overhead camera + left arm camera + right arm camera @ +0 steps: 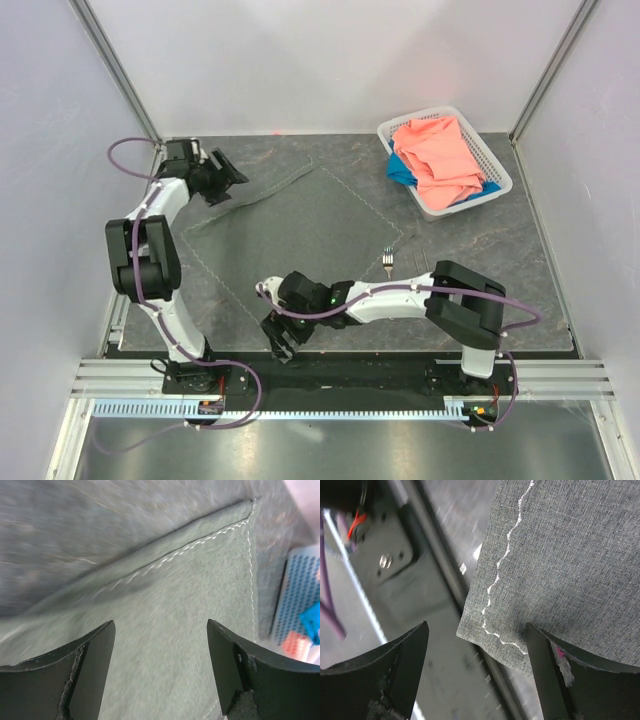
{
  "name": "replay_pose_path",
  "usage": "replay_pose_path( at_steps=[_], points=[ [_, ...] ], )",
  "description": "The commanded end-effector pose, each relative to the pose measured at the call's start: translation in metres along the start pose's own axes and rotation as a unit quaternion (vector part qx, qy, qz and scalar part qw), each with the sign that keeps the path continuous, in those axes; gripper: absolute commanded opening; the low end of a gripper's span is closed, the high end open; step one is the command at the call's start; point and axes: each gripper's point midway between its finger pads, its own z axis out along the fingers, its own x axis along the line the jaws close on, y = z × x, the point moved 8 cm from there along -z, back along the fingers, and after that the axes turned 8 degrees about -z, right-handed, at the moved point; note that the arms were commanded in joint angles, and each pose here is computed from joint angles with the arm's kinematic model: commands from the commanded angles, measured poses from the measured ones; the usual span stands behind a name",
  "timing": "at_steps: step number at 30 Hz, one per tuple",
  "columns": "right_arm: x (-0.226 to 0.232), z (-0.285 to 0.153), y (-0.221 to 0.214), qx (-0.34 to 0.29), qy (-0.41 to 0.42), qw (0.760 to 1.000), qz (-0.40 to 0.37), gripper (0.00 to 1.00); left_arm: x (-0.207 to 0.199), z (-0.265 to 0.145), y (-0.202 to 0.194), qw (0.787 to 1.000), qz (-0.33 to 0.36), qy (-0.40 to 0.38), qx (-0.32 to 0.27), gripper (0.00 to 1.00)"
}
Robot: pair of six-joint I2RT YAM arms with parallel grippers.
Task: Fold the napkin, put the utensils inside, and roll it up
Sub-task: Flatten the napkin out
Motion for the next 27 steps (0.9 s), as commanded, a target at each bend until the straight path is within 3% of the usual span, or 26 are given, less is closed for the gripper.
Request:
replay_pose_path(
  at_steps=[1, 5, 8, 17, 27],
  points=[
    [0.016, -0.025, 0.004, -0.018, -0.003, 1.0, 0.016, 0.86, -0.045, 0.015, -0.036, 0.995, 0.097, -0.014, 0.025, 0.81],
    [0.02, -0.056, 0.033, -0.076, -0.037, 0.996, 0.012, 0.88, -0.054, 0.044, -0.074, 0.988, 0.136, 0.011, 0.07, 0.8],
    [0.009, -0.076, 0.042, -0.101, -0.061, 0.993, 0.029, 0.89, -0.046, 0.058, -0.078, 0.984, 0.16, 0.047, 0.068, 0.8],
    [-0.069, -0.129, 0.029, -0.144, -0.13, 0.974, 0.119, 0.89, -0.029, 0.073, -0.059, 0.95, 0.276, 0.147, 0.01, 0.71],
    [-0.096, -0.151, 0.016, -0.158, -0.149, 0.964, 0.154, 0.89, -0.024, 0.089, -0.052, 0.939, 0.297, 0.174, 0.016, 0.7]
  ],
)
